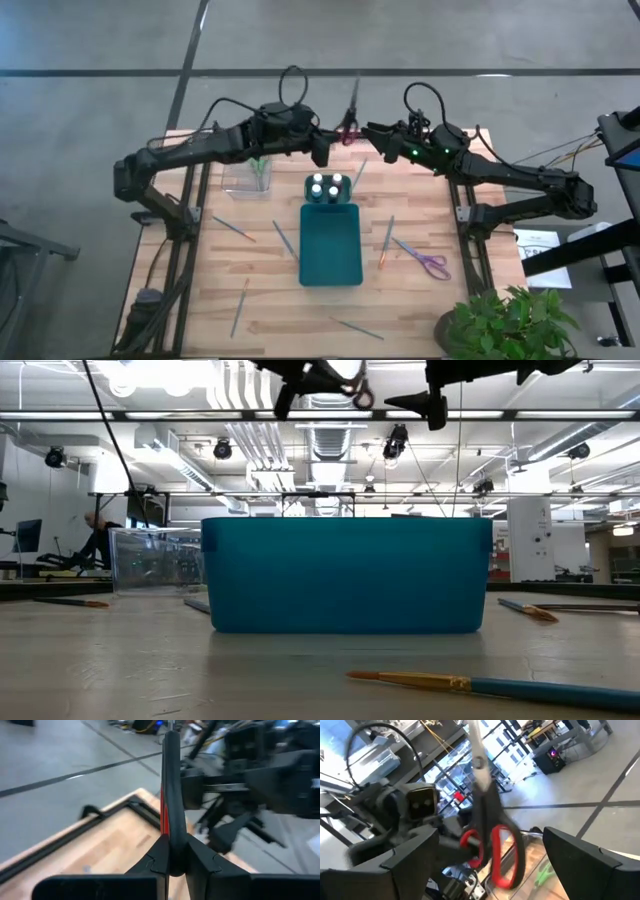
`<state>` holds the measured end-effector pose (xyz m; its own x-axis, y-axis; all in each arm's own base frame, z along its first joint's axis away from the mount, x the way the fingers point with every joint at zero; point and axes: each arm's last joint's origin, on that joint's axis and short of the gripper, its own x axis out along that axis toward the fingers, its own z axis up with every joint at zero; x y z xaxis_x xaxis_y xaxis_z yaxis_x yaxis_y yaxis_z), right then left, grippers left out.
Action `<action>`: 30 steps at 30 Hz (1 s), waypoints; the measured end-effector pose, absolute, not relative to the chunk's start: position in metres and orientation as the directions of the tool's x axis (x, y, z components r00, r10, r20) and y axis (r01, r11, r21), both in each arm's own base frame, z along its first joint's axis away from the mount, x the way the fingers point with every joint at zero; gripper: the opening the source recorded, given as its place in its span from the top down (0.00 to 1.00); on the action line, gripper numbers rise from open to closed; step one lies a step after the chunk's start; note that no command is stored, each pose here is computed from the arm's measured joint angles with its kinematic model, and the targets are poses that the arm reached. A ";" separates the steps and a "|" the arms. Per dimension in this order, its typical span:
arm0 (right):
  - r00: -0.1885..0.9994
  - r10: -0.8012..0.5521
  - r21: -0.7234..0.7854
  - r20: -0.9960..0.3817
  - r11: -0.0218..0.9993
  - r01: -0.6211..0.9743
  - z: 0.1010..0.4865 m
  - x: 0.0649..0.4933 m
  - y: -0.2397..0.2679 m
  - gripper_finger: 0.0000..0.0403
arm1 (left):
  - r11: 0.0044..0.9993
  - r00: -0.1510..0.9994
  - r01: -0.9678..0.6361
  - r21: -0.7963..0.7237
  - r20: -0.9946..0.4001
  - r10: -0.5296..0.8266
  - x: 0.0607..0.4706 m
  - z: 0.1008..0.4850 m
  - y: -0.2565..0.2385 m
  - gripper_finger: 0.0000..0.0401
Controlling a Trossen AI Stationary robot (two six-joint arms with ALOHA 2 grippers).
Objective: Pick & Place Paint Supplies
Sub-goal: Put the black scissors into the transparent bin
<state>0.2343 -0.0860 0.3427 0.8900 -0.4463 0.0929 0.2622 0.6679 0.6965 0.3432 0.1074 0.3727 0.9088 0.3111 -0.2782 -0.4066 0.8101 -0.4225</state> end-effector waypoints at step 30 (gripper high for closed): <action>0.892 -0.443 0.717 0.093 0.651 0.248 0.344 0.233 -0.086 0.13 | 0.432 0.324 -0.888 -0.158 -0.881 0.344 0.182 0.302 0.100 0.92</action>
